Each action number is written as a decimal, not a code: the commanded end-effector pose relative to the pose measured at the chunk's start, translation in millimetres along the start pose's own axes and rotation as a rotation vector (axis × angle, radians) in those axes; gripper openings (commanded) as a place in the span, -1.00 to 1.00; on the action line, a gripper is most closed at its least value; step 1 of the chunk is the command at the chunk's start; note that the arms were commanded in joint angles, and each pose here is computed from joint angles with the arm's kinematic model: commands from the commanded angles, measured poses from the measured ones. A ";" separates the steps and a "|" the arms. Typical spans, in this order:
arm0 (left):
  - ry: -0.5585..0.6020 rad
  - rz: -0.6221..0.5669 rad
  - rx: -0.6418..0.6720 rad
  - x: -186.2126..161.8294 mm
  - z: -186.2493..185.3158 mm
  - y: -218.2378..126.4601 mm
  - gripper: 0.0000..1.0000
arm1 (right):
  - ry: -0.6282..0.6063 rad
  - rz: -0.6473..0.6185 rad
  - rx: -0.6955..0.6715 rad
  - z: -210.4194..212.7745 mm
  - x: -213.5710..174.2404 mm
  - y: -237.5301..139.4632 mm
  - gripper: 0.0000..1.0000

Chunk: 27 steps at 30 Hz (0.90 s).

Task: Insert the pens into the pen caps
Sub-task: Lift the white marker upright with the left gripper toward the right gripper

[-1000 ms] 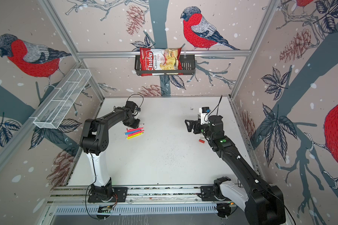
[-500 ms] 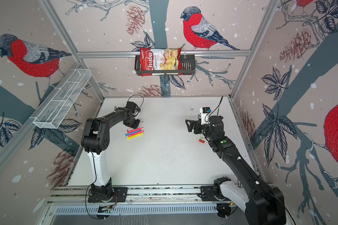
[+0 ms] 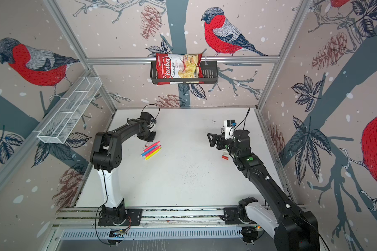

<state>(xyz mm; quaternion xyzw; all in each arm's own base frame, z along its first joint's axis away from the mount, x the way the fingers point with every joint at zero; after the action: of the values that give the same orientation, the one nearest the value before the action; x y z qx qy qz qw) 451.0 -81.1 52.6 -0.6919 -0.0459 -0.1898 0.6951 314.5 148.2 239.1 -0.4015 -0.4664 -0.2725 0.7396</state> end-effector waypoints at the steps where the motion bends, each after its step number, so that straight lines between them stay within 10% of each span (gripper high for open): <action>1: -0.008 -0.143 -0.031 31.0 -5.3 -37.6 -0.71 | 0.004 -0.026 0.037 6.3 6.5 0.7 0.99; 11: 0.050 -0.459 -0.296 64.0 -75.4 -155.0 -0.70 | 0.095 0.049 0.238 34.9 -5.7 9.9 0.99; 27: 0.176 -0.758 -0.774 -14.4 -231.4 -233.1 -0.69 | 0.060 0.111 0.533 110.0 4.1 24.9 0.55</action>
<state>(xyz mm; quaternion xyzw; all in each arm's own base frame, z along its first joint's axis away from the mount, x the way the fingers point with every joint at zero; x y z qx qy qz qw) 317.7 -285.0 235.6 -0.8150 -0.1287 -0.4643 0.3220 284.5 241.4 251.9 -0.2267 -0.4574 -0.1223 0.8511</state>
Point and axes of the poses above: each gripper's point midway between its finger pads, its own y axis out along the fingers, its own z axis along the line the jaws close on, x = y × z, the point moved 1 cm from there along -y, back along the fingers, and after that the axes turned 7 degrees about -y, right-handed, at the moved point
